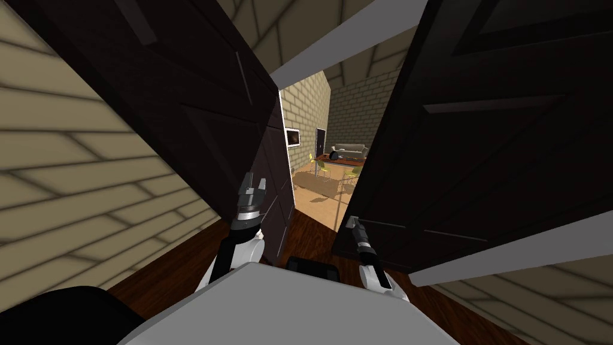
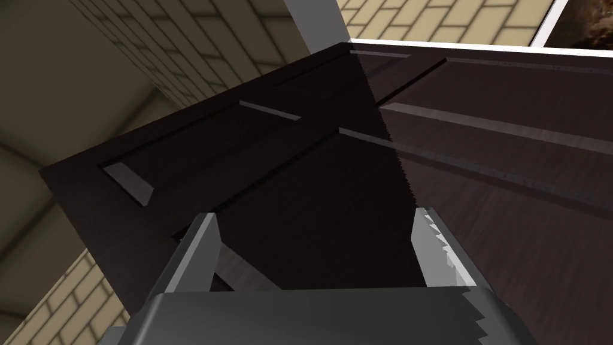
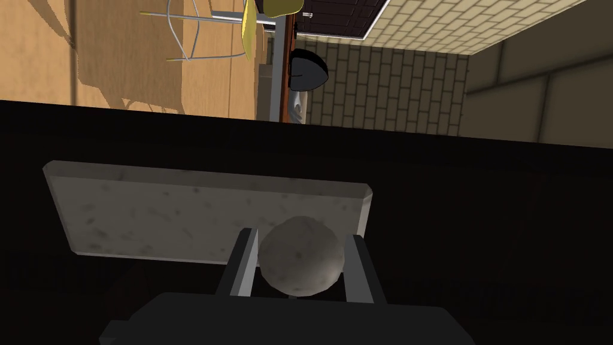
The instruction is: Pull the door open
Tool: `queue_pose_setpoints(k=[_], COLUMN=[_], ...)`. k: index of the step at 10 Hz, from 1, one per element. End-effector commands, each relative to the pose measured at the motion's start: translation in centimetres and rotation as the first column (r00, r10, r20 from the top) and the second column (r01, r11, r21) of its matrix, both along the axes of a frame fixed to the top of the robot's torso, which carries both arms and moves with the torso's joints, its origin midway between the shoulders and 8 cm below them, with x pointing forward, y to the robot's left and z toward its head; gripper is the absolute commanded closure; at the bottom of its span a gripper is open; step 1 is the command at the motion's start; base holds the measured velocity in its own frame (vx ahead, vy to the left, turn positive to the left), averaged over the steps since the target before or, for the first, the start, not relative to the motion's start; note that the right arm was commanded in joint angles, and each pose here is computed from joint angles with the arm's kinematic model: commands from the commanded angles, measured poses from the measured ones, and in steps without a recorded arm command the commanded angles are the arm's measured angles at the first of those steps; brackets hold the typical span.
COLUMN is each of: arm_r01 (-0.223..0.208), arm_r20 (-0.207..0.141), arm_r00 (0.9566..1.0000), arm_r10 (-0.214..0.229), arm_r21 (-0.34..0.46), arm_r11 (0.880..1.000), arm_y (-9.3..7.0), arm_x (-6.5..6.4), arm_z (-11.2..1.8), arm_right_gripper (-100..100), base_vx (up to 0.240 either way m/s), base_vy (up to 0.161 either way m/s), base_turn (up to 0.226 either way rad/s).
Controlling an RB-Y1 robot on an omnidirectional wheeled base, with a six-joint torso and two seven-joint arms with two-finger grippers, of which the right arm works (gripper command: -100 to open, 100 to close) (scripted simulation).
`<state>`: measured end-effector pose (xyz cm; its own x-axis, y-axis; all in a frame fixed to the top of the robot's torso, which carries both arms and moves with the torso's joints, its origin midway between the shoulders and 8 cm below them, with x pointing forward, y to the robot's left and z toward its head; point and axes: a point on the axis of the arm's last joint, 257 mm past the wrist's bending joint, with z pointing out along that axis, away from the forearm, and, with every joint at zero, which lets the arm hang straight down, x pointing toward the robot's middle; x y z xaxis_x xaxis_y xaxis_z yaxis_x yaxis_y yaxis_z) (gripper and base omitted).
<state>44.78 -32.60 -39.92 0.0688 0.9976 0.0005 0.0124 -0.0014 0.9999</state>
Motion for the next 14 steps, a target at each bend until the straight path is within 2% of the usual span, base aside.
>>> queue_pose_setpoints(k=[1,6,7,8,10,11,12,14], arm_r01=[0.002,-0.004,-0.007,-0.007,-0.013,-0.012,-0.031,-0.055], arm_r20=[0.008,0.011,0.012,0.012,0.012,0.013,0.012,0.014], arm_r00=[1.0000,0.9999,0.9999,0.9999,0.9998,0.9998,0.9994,0.9984], arm_r10=[-0.002,0.004,0.007,0.007,0.013,0.012,0.031,0.055], arm_r21=[-0.001,-0.002,-0.002,-0.002,-0.001,-0.004,-0.004,-0.005], arm_r11=[1.000,1.000,1.000,1.000,1.000,1.000,0.999,0.998], arm_y=[-1.8,-3.6,-4.4,-4.4,-6.0,-5.5,-5.8,-5.9], arm_x=[-0.6,-1.5,-1.9,-1.9,-2.6,-2.3,-3.2,-4.0], arm_z=[0.3,0.4,0.5,0.5,0.7,0.8,0.7,0.8], arm_right_gripper=[100,100,100,100,100,100,100,100], base_vx=[-0.148,-0.073,-0.075,-0.068,-0.099,-0.041,-0.135,-0.216], base_vy=[-0.017,0.007,0.019,0.016,0.024,0.011,-0.010,-0.048], base_turn=[0.219,0.089,0.149,0.065,0.130,0.014,0.152,0.132])
